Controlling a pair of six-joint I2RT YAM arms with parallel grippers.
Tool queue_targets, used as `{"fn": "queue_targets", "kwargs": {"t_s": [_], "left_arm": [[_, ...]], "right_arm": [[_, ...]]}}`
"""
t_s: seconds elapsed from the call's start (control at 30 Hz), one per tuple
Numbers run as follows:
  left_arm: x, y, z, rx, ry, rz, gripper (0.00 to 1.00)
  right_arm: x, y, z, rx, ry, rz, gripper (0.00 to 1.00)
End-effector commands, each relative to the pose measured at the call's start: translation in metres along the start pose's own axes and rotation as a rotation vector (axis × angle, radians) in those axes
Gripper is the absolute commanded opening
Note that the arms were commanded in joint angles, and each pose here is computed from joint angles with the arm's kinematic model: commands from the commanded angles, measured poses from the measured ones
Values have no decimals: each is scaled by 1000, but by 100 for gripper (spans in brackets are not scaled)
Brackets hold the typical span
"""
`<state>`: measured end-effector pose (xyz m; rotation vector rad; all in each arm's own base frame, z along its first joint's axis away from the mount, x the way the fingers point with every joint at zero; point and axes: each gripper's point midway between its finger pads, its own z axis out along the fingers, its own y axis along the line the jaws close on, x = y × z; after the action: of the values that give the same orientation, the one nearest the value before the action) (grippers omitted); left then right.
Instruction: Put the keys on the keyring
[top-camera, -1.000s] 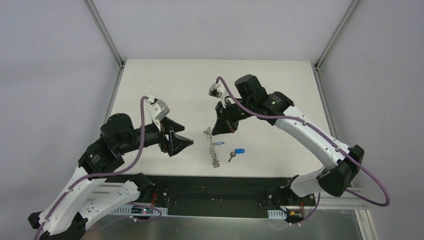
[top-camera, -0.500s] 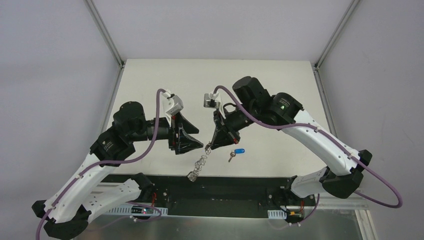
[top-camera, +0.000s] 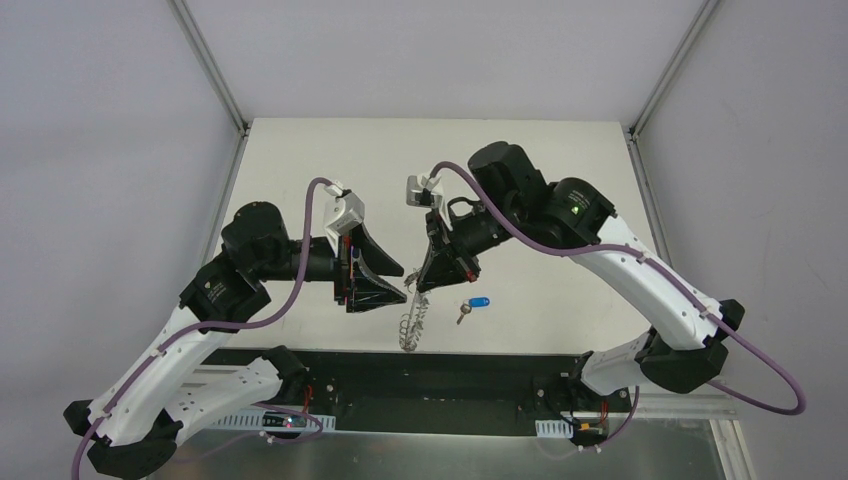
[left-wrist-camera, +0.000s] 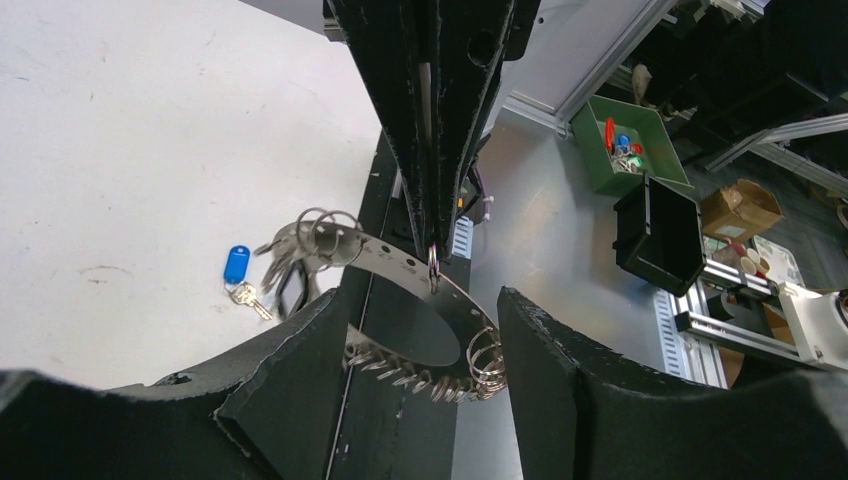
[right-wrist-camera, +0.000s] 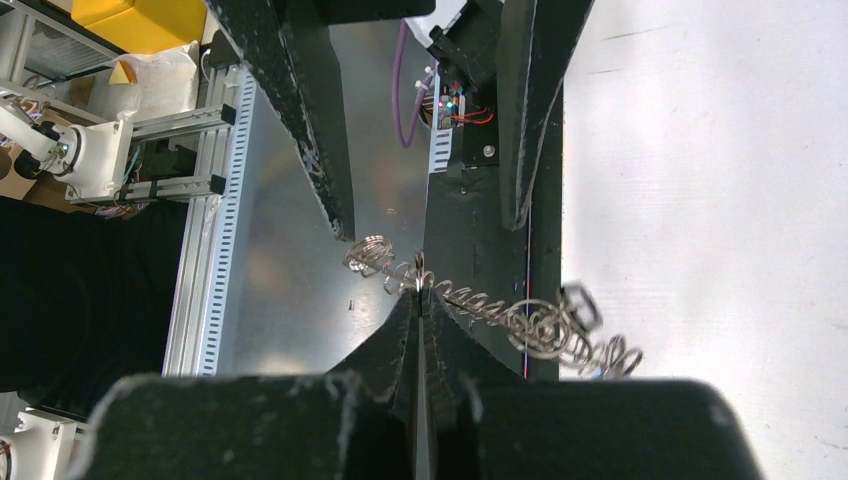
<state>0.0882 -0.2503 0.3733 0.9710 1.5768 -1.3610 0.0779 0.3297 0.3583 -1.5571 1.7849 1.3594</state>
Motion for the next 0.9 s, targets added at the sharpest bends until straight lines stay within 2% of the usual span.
{"fn": "queue_targets", "kwargs": {"t_s": [0.0, 0.37, 0.57, 0.8, 0.87], "left_arm": [[-19, -17, -3, 65, -46, 53, 56], [-18, -20, -4, 80, -42, 62, 49], [-17, -21, -3, 95, -32, 58, 37], [-16, -17, 1, 96, -20, 51, 30], [-16, -16, 2, 94, -19, 50, 25]], "right_arm": [[-19, 9, -4, -20, -39, -52, 0], [-27, 5, 0, -5, -40, -42, 0], [-30, 6, 0, -1, -44, -48, 0], [-31, 9, 1, -2, -36, -55, 0], [-30, 9, 1, -4, -34, -56, 0]]}}
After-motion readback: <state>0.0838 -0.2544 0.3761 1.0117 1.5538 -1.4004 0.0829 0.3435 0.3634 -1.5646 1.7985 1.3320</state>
